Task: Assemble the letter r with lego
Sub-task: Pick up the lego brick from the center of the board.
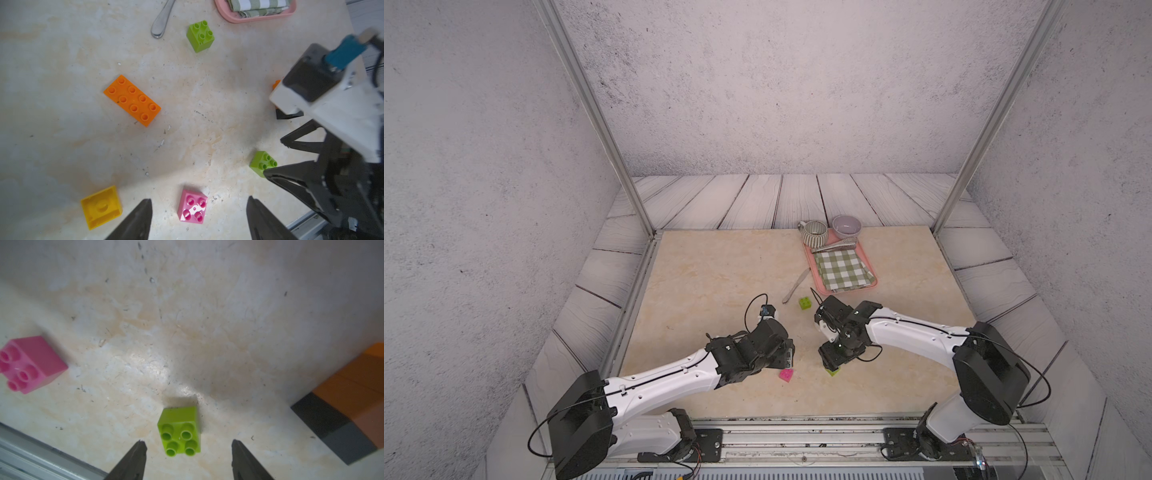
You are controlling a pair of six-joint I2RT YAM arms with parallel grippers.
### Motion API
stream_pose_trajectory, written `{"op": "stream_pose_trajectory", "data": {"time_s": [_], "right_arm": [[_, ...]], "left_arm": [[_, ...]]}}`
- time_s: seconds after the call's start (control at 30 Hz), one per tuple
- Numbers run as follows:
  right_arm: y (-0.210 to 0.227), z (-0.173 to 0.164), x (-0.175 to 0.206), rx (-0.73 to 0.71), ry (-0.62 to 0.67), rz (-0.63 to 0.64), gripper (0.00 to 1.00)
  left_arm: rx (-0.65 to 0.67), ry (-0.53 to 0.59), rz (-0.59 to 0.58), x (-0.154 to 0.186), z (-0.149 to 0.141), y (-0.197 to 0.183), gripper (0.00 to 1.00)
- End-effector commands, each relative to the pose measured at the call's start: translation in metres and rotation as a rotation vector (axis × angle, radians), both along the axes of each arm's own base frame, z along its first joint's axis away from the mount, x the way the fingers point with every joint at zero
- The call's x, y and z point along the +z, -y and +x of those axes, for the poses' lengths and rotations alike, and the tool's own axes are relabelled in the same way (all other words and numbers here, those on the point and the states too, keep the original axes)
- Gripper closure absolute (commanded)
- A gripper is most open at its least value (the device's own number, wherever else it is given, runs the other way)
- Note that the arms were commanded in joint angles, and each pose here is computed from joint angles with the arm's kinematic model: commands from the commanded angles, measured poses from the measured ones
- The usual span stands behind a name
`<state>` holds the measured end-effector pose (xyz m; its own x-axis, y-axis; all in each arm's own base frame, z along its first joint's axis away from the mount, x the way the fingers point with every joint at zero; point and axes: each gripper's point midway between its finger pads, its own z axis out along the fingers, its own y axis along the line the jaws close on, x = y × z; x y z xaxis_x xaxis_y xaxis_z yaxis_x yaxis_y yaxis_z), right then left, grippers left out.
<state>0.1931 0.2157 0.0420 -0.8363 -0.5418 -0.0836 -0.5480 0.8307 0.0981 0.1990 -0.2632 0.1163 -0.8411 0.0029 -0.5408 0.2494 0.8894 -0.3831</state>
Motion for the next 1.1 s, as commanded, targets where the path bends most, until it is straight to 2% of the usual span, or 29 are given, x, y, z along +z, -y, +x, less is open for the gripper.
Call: {"op": "stream_pose_trajectory", "data": {"time_s": [0.0,0.13,0.7,0.83,0.97,1.07], "right_arm": [[-0.005,-0.002,-0.004,0.050,-0.004,-0.029,0.33],[0.000,-0.005,-0.012,0.061,-0.009,-0.081,0.41],[-0.002,-0.002,-0.012,0.026,0.002,-0.079,0.71],[-0.008,0.018,0.019,-0.060,0.075,-0.013,0.83],[-0.018,0.061,0.045,-0.193,0.118,0.077,0.92],[-0.020,0.097,0.052,-0.279,0.128,0.052,0.96]], "left_arm": [[0.008,-0.026,-0.027,-0.004,0.002,0.005,0.25],[0.025,-0.034,-0.028,-0.007,0.002,0.001,0.25],[0.048,-0.065,-0.078,-0.008,0.004,-0.007,0.29],[0.082,-0.017,-0.152,0.015,0.022,-0.016,0.30],[0.150,-0.060,-0.253,0.019,0.063,-0.030,0.35],[0.157,-0.071,-0.241,0.025,0.093,-0.032,0.37]]}}
